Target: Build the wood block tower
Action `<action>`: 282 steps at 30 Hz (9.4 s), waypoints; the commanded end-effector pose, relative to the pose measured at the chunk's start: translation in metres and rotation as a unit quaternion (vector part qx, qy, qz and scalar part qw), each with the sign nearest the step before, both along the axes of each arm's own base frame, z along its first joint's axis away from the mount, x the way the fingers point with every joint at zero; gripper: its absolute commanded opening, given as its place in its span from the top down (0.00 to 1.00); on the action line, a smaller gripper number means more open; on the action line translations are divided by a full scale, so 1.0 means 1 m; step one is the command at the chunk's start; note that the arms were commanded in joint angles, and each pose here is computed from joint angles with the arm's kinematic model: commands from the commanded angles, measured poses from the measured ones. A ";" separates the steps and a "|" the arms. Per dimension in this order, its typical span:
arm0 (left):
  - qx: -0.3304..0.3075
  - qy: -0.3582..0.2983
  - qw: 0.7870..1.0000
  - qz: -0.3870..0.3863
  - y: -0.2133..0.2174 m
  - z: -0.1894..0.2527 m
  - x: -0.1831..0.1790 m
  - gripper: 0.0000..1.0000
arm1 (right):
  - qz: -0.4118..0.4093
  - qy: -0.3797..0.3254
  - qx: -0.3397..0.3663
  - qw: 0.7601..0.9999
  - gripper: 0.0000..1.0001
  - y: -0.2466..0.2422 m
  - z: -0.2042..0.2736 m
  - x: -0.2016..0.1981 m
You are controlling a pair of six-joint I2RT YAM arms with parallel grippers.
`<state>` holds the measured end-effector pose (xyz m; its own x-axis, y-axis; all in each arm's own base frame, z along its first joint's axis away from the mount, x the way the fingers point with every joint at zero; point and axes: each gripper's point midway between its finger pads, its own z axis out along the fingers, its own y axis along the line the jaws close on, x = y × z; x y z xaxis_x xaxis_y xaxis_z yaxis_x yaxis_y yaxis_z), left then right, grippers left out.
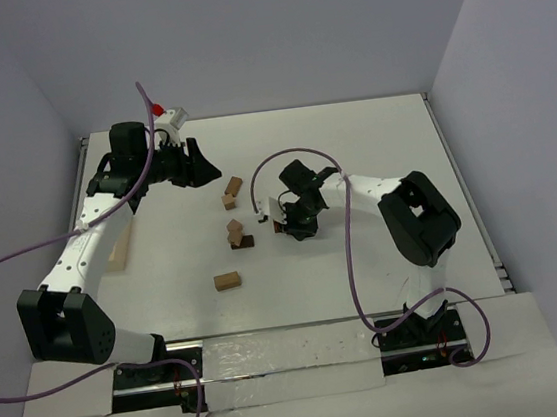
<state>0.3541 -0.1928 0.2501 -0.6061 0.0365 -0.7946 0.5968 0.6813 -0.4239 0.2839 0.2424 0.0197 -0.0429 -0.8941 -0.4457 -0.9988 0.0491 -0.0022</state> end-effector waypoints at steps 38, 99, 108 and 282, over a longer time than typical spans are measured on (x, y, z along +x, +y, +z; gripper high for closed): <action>-0.011 -0.030 0.999 -0.012 -0.002 0.023 0.004 0.41 | -0.009 -0.025 0.012 1.000 0.52 0.016 0.007 0.016; 0.314 -0.259 0.850 -0.333 0.030 -0.075 0.108 0.31 | -0.168 0.049 0.230 0.957 0.26 -0.024 0.165 -0.031; 0.375 -0.305 0.799 -0.357 0.006 -0.128 0.168 0.01 | -0.225 0.072 0.247 0.940 0.23 -0.039 0.165 -0.020; 0.326 0.139 0.935 0.017 0.060 -0.205 -0.063 0.73 | -0.283 0.091 0.253 0.921 0.00 -0.036 0.137 -0.004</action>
<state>0.2852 -0.1188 0.0210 -0.8430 0.4222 -0.3333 0.4573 0.8888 -0.0308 0.2773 0.2035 0.1451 -0.6047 -0.3964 -0.6908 -0.7654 0.5290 0.3665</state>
